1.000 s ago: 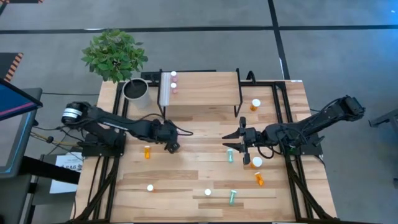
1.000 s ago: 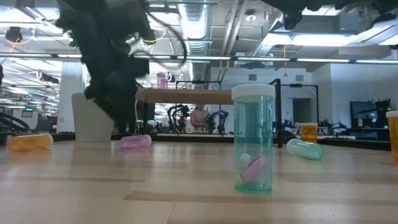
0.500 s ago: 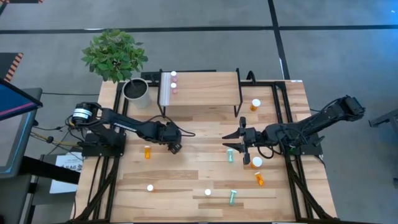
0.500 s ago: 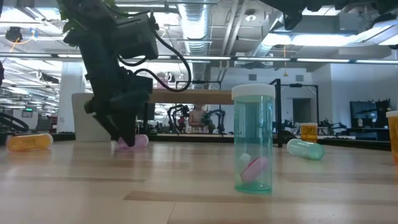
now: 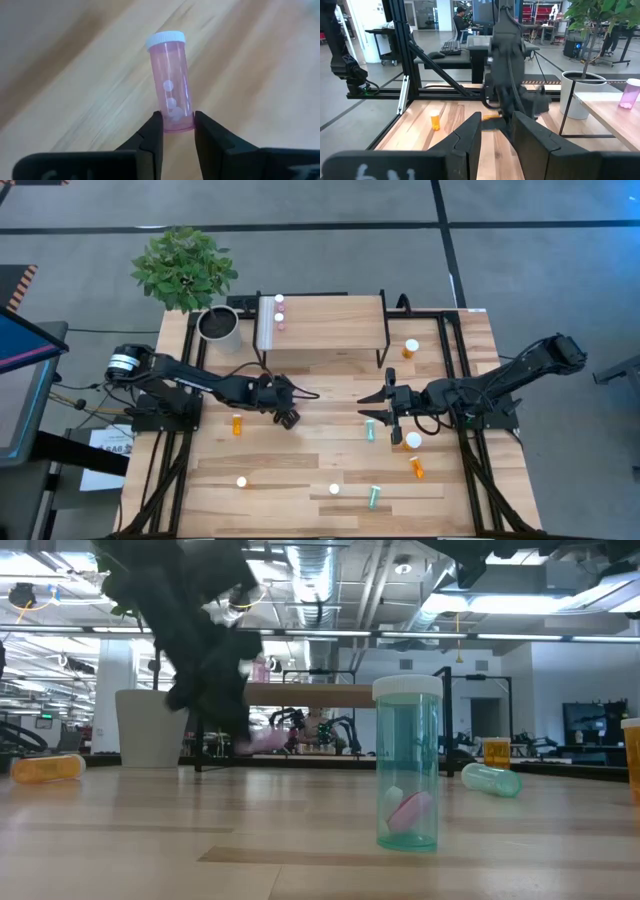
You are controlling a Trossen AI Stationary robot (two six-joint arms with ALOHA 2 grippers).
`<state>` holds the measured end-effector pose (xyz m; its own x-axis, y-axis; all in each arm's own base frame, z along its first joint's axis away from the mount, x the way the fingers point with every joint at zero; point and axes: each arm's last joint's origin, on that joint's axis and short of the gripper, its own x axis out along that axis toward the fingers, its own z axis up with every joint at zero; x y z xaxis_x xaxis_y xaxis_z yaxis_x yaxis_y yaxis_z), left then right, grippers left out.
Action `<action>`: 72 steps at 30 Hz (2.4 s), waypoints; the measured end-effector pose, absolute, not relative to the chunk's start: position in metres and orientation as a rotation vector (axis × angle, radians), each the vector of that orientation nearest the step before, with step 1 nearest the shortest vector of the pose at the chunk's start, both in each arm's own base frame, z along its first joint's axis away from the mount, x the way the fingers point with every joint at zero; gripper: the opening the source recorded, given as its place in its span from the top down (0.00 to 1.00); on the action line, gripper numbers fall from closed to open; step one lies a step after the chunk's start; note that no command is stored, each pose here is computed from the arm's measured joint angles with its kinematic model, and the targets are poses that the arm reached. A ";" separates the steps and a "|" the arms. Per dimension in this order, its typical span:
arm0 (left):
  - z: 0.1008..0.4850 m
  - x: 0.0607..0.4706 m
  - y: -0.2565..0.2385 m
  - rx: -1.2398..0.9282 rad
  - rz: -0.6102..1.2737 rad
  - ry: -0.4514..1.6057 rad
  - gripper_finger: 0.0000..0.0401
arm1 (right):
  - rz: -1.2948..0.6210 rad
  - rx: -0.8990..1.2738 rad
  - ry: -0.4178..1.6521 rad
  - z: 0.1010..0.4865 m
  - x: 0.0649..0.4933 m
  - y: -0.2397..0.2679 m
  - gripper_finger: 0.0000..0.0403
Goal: Pick and place medicine bottles onto shelf by color
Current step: Put the pink pill bottle aligned with the other pink pill bottles on the shelf
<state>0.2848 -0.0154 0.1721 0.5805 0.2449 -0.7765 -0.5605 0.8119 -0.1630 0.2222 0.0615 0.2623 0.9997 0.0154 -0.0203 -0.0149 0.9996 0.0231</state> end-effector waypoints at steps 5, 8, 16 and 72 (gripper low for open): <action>0.219 0.283 -0.035 -0.295 0.359 0.552 0.81 | 0.016 0.022 0.021 0.262 0.222 0.062 0.67; 0.243 0.279 -0.051 -0.206 0.284 0.392 0.79 | 0.017 0.028 0.016 0.263 0.222 0.062 0.67; 0.274 0.282 -0.083 -0.061 0.128 0.092 0.79 | 0.038 0.056 -0.071 0.257 0.239 0.066 0.67; 0.207 0.261 -0.071 -0.075 -0.007 -0.213 0.79 | 0.165 0.298 -0.164 0.228 0.351 0.048 0.35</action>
